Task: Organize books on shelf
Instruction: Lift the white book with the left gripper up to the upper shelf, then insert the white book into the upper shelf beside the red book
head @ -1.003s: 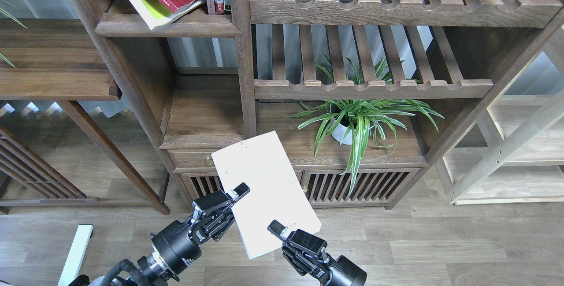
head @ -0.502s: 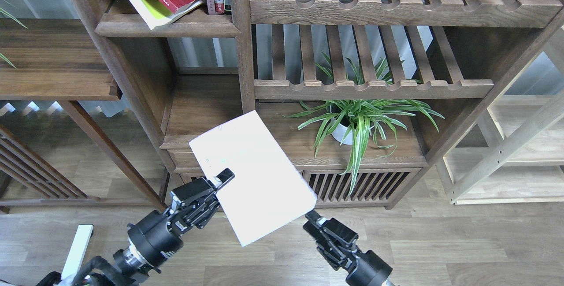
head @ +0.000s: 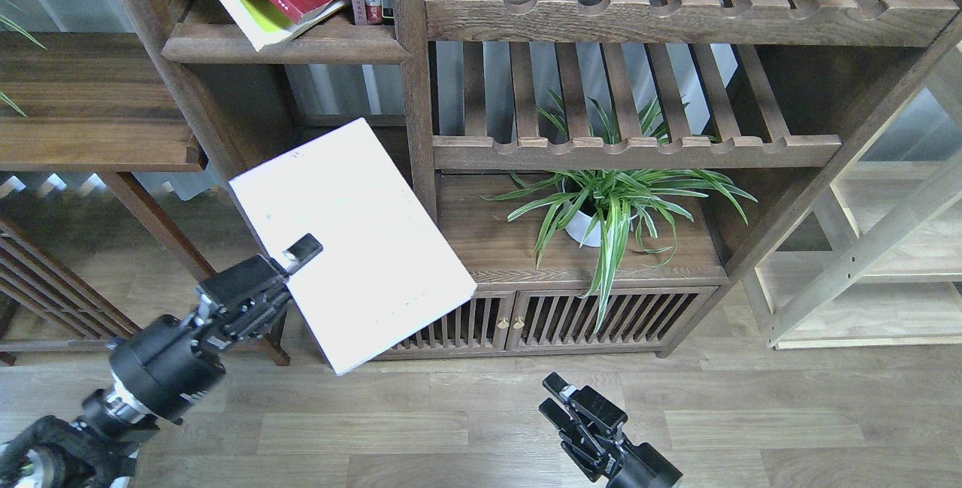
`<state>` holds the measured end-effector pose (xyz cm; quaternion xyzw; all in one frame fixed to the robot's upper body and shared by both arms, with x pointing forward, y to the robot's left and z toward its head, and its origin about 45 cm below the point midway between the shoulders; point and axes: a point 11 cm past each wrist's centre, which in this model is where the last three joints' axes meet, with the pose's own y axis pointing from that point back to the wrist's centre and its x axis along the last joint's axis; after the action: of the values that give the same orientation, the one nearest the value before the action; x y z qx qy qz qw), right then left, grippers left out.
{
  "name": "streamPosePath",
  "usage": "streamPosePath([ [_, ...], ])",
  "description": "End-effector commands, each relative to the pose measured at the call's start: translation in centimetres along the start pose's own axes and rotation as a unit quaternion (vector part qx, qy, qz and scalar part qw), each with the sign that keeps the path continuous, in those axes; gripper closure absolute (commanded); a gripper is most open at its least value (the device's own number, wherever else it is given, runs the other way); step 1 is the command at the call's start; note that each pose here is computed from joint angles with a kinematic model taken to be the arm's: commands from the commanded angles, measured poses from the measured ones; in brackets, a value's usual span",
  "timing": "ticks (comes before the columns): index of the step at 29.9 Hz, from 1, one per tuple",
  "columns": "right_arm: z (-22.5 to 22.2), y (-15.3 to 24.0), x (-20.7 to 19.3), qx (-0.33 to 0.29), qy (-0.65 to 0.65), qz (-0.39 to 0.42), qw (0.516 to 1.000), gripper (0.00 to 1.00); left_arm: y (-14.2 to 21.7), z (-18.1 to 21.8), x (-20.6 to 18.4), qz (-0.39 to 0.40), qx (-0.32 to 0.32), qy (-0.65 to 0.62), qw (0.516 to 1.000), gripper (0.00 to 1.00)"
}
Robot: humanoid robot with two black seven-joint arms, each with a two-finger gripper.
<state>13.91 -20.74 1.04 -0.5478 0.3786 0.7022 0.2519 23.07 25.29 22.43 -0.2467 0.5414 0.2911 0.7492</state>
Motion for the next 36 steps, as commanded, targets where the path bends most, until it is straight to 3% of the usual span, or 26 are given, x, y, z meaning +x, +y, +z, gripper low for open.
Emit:
streamPosePath([
  [1, -0.5, 0.3, 0.9, 0.007, -0.003, 0.014, 1.000, 0.36, 0.3, 2.4, -0.9, 0.000, -0.021, -0.030, 0.999, 0.91],
  [11, -0.6, 0.1, 1.1, 0.005, -0.003, 0.018, 1.000, 0.36, -4.4, 11.0, -7.8, -0.003, -0.070, -0.097, 0.993, 0.91],
  [27, -1.4, 0.3, 0.8, 0.020, -0.013, 0.011, 1.000, 0.36, -8.4, 16.3, -17.8, 0.008, -0.086, -0.188, 0.978, 0.91],
  [36, -2.1, 0.7, 0.7, 0.027, -0.014, 0.009, 0.999, 0.36, -8.5, 19.1, -18.2, 0.054, -0.132, -0.203, 0.969, 0.91],
])
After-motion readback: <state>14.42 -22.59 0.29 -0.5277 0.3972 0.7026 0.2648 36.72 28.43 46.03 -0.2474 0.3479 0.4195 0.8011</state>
